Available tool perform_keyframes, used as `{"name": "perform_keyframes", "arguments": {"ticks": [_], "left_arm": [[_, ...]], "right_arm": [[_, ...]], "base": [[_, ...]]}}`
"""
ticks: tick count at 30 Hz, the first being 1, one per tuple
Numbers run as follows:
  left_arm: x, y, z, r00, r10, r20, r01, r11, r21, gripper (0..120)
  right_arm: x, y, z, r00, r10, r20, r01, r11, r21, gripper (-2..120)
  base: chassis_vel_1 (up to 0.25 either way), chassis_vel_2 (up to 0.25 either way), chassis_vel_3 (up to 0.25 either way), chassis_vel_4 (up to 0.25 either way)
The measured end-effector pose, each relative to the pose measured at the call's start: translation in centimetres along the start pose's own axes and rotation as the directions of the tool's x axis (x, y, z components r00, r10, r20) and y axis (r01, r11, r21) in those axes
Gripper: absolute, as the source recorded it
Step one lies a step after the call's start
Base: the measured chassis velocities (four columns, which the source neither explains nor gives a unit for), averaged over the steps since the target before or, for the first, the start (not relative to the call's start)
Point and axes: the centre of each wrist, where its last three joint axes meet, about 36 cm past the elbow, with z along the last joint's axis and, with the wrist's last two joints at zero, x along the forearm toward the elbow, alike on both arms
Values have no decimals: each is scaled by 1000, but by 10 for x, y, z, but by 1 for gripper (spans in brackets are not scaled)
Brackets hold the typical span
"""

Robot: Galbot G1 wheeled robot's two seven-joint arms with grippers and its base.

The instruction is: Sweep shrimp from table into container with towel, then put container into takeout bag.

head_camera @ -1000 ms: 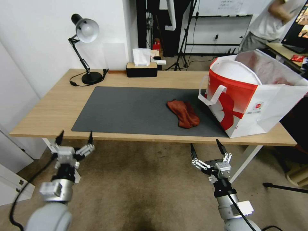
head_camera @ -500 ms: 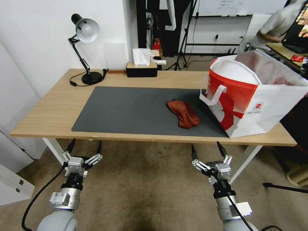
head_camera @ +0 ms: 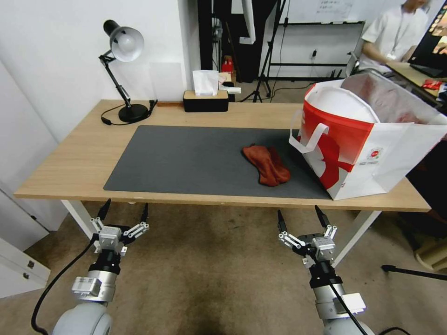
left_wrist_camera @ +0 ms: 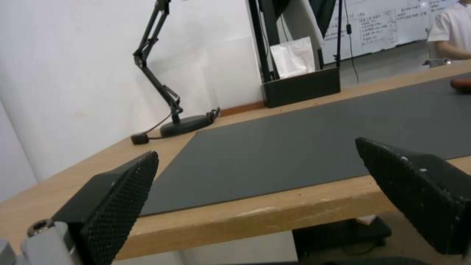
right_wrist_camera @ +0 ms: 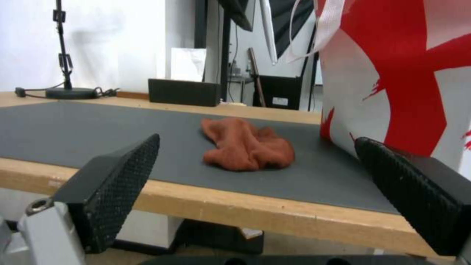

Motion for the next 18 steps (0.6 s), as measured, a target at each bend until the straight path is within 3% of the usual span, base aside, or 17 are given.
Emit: {"name": "perform_keyframes", "arguments": {"ticks": [18], "left_arm": [[4,2,3,1000,-15,-4,15,1000,-1,100]], "right_arm": [[8,5,11,1000,17,-12,-17,1000,-18,100]], "base": [[0,0,0,0]]}}
